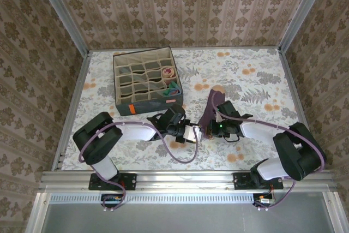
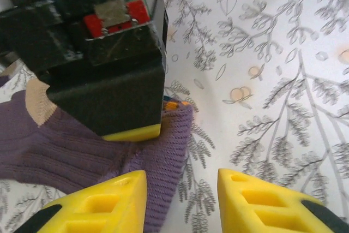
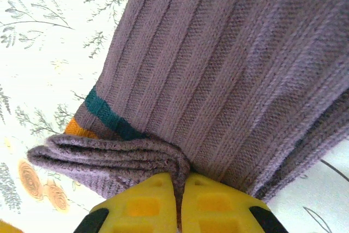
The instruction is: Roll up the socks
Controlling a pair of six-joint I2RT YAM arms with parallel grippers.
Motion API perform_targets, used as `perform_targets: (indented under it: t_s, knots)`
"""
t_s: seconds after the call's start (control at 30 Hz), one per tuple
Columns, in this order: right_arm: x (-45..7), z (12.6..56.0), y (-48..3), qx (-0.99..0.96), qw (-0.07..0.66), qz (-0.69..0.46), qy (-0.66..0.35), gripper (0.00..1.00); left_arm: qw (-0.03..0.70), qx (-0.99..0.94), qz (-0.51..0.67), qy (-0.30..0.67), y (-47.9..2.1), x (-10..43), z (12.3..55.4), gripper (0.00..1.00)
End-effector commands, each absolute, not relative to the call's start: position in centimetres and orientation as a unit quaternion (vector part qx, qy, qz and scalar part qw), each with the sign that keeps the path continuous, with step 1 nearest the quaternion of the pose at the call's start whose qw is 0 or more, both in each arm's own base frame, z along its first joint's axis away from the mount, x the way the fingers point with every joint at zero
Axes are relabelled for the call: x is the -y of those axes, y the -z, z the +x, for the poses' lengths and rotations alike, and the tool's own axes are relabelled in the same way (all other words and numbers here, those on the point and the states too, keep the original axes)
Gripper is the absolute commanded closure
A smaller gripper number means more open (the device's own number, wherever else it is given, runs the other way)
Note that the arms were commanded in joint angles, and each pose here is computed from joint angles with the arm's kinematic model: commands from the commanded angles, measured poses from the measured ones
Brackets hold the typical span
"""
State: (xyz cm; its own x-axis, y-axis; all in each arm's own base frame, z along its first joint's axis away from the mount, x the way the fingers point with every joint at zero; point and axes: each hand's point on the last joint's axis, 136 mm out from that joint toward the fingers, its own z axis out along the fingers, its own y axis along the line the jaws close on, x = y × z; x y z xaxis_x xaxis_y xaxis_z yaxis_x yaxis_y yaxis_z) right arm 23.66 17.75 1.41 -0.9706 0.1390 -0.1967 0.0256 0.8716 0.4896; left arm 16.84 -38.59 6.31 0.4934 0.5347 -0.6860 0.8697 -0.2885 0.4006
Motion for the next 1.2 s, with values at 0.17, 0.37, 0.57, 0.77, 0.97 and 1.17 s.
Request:
perform_targets:
  t_s: [0.17,0.37,0.57,0.77,0.97,1.17]
  knots:
    - [-14.4,18.3,3.2,-0.983,0.004,0.059,-0.172,1.00,0.371,-0.414,0.819,0.144,-3.4,39.8,19.6,0.64]
    - [-14.1,17.9,3.0,-0.983,-0.001,0.061,-0.174,1.00,0.331,-0.415,0.838,0.128,-0.6,39.7,20.7,0.65]
    - [-14.6,18.3,2.0,-0.977,0.020,0.058,-0.204,0.88,0.246,-0.436,0.851,0.160,0.1,38.6,19.4,0.97]
    - [-14.2,20.4,-3.4,-0.956,0.154,0.065,-0.241,0.60,0.171,-0.518,0.802,0.244,-1.6,38.4,17.0,1.00]
    - [-12.4,19.8,-6.0,-0.935,0.236,0.094,-0.248,0.57,0.031,-0.634,0.707,0.313,-2.5,38.4,15.3,1.00]
    - [-14.7,19.5,-5.6,-0.925,0.219,0.070,-0.302,0.59,-0.043,-0.691,0.619,0.370,-3.1,39.2,14.6,1.00]
